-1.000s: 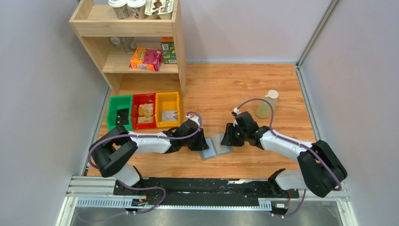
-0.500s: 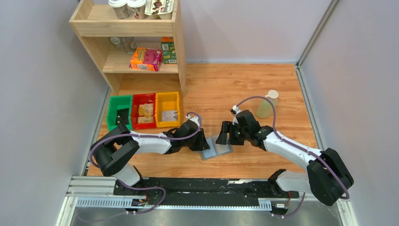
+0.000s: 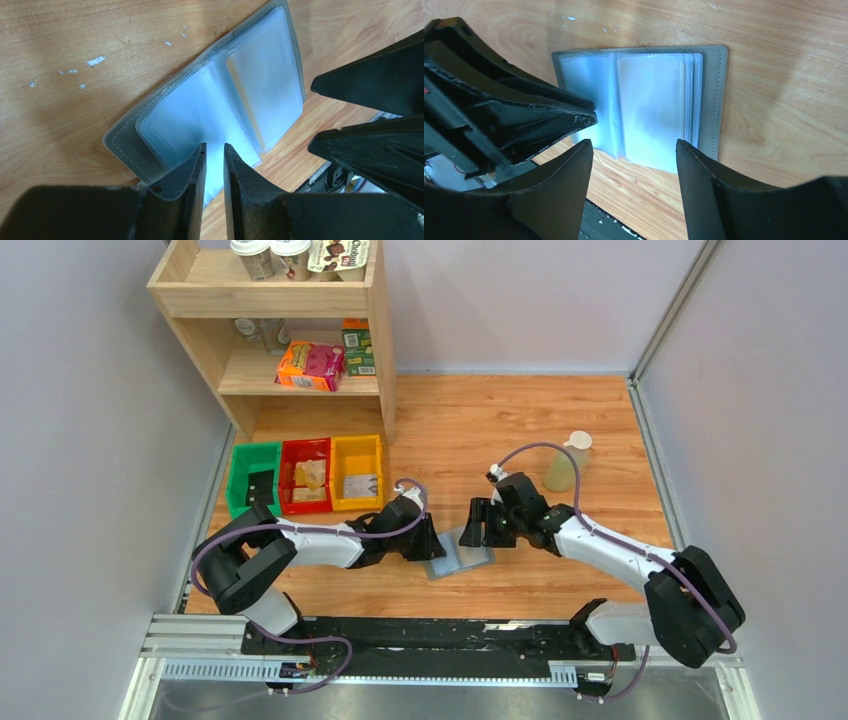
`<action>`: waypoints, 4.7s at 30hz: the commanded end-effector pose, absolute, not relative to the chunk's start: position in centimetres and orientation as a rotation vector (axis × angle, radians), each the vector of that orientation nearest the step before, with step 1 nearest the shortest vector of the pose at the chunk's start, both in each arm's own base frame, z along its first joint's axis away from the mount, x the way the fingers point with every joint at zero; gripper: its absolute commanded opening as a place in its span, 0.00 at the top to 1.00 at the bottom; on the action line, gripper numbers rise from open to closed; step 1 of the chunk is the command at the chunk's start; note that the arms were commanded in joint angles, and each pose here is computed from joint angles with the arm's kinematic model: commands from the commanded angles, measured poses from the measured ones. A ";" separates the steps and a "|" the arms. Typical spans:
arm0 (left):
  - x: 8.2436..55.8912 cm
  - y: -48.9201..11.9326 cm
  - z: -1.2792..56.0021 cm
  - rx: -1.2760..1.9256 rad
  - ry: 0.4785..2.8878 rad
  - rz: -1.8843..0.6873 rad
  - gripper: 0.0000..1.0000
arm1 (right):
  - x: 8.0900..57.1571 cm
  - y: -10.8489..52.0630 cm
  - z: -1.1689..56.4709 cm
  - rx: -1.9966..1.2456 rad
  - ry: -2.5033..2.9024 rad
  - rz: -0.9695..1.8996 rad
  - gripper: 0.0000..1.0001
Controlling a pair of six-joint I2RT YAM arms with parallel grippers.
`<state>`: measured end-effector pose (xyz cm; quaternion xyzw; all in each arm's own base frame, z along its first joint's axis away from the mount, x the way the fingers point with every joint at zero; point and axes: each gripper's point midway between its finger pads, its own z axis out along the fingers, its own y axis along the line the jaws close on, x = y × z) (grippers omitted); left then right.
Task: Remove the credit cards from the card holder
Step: Remove the credit card from the card holder.
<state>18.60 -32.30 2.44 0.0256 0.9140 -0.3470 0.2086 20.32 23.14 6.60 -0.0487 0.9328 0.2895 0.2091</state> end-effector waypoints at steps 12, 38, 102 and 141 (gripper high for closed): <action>16.5 -30.2 -1.1 0.045 2.661 -0.873 0.74 | 20.6 24.8 5.6 -0.214 2.591 0.871 0.43; 16.8 -28.5 0.4 0.083 2.651 -0.714 0.75 | 21.1 23.7 6.3 -0.228 2.570 0.756 0.40; 16.3 -28.6 0.8 -0.046 2.587 -0.842 0.77 | 18.3 29.6 10.1 -0.421 2.484 1.078 0.43; 16.6 -19.9 5.0 -0.379 2.301 -0.763 0.72 | 15.8 36.1 4.4 -0.661 2.634 0.995 0.37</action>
